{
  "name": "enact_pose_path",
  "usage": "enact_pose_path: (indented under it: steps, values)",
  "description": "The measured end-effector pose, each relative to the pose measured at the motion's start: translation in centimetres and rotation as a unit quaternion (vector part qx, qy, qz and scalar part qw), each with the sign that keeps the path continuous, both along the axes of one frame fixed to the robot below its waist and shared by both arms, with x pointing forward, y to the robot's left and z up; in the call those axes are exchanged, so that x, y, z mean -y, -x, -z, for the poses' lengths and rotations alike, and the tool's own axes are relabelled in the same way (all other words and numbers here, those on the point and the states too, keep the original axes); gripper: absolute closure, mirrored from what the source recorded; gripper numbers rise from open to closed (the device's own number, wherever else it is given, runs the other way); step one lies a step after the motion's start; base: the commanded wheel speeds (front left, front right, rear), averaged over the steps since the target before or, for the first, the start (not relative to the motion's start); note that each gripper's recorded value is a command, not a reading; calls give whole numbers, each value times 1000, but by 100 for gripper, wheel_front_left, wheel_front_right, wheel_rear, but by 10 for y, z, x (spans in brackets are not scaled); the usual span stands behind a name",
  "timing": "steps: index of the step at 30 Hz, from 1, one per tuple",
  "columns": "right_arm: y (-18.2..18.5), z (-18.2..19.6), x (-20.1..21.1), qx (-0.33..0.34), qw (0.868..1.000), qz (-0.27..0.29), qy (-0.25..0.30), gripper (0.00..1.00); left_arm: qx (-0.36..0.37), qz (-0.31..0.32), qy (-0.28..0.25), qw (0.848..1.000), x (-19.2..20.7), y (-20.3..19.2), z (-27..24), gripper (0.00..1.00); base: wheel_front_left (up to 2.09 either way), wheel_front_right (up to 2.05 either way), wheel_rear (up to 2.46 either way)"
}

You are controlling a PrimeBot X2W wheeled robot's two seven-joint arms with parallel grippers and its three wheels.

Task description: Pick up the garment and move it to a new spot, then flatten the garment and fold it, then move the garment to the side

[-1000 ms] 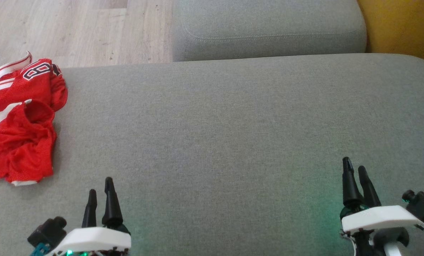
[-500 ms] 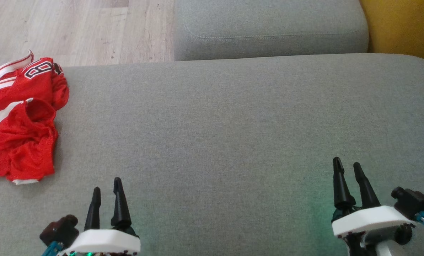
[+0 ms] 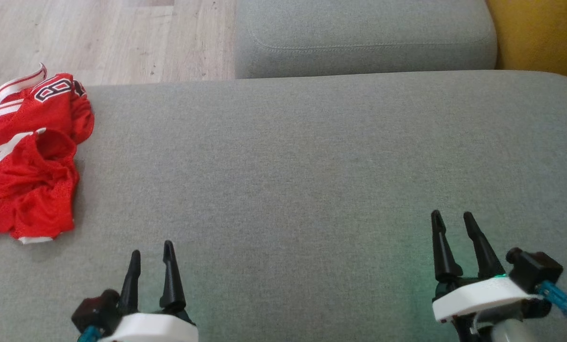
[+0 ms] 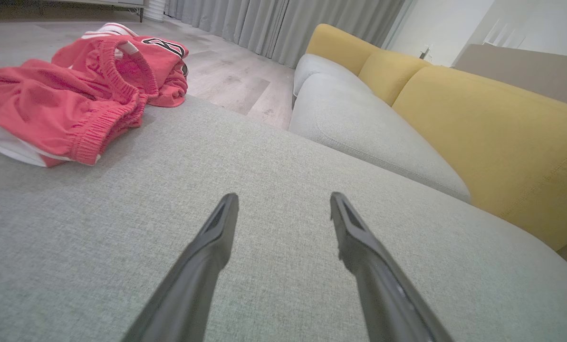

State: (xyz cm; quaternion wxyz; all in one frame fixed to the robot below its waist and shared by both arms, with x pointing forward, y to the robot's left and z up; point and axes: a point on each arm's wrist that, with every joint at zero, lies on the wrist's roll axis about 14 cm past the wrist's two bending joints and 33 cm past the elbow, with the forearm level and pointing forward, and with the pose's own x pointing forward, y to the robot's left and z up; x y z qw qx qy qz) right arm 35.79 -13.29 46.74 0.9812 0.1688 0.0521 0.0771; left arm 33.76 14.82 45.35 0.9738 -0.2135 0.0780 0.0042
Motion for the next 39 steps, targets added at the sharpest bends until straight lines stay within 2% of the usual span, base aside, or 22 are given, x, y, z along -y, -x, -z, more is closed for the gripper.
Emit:
enact_pose_path:
  steps: [17,29,39]
  values:
    - [0,-5,-19,36,994,-44,94,0,25,9,-84,996,2,3,-5,0,0,0,0]
    - [1,-7,-28,63,983,-70,156,0,44,18,-136,989,5,4,-9,0,0,0,0]
    - [1,-7,-29,64,983,-72,159,0,35,21,-139,989,5,7,-2,0,0,0,0]
